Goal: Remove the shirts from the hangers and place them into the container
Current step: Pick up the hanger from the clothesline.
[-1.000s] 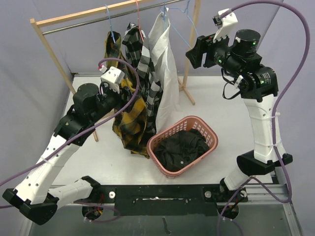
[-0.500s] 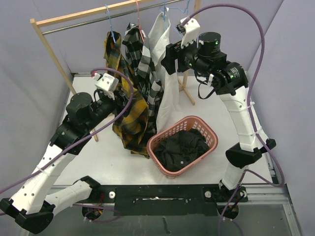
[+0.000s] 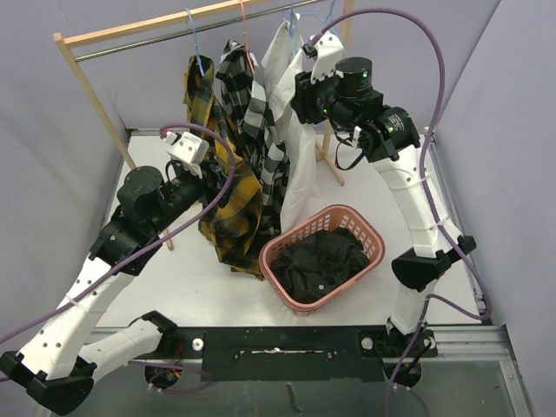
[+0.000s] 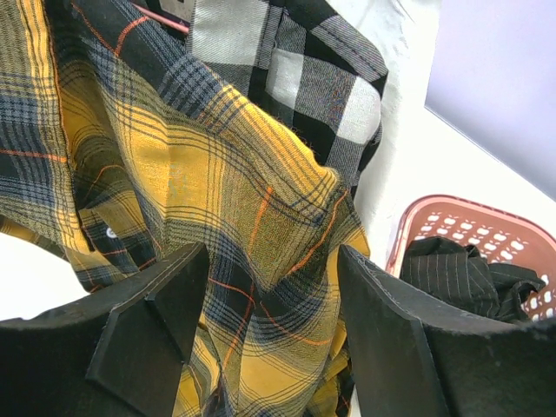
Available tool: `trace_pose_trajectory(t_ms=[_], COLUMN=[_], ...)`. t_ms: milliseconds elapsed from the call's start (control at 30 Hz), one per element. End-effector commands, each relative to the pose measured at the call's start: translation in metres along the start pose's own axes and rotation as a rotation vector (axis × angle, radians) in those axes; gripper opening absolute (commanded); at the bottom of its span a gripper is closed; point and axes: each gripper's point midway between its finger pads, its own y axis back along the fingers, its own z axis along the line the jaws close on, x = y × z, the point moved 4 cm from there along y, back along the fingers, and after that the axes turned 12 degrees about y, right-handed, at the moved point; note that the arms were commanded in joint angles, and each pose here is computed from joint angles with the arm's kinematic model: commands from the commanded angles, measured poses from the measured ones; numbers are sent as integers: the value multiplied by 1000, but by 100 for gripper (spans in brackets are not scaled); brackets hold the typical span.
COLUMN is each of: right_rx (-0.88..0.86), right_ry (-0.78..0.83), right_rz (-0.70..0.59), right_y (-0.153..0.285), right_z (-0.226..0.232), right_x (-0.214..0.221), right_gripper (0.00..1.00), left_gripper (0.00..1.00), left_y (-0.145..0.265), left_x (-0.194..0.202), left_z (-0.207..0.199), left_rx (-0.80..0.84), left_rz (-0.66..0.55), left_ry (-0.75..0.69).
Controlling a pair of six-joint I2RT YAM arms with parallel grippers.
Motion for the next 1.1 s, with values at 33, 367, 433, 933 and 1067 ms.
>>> trace_pose_trajectory(t_ms=[33,367,433,933,1067], right_rx=[97,181,199,341,353], right_ry=[-2,-16,-7,26,33], right_rz=[-36,-69,-93,-334,-380], right_y=[1,9,12,60,71], right_z=[-18,-40,-43,-65,-68], right_x=[-9,-10,-17,-76,-88], right_gripper=[32,0,0,0,0], left_gripper=[60,63,68,72,72], left_y=[6,12,13,18,17], left_x=[-21,-24,-24,-23,-22], left_z=[-5,-7,-9,-14,-13], left_rx=[24,30,48,91,89], left_rz=[-98,-118,-120,-151,-148], left_ry=[-9,-10,-11,-26,-24])
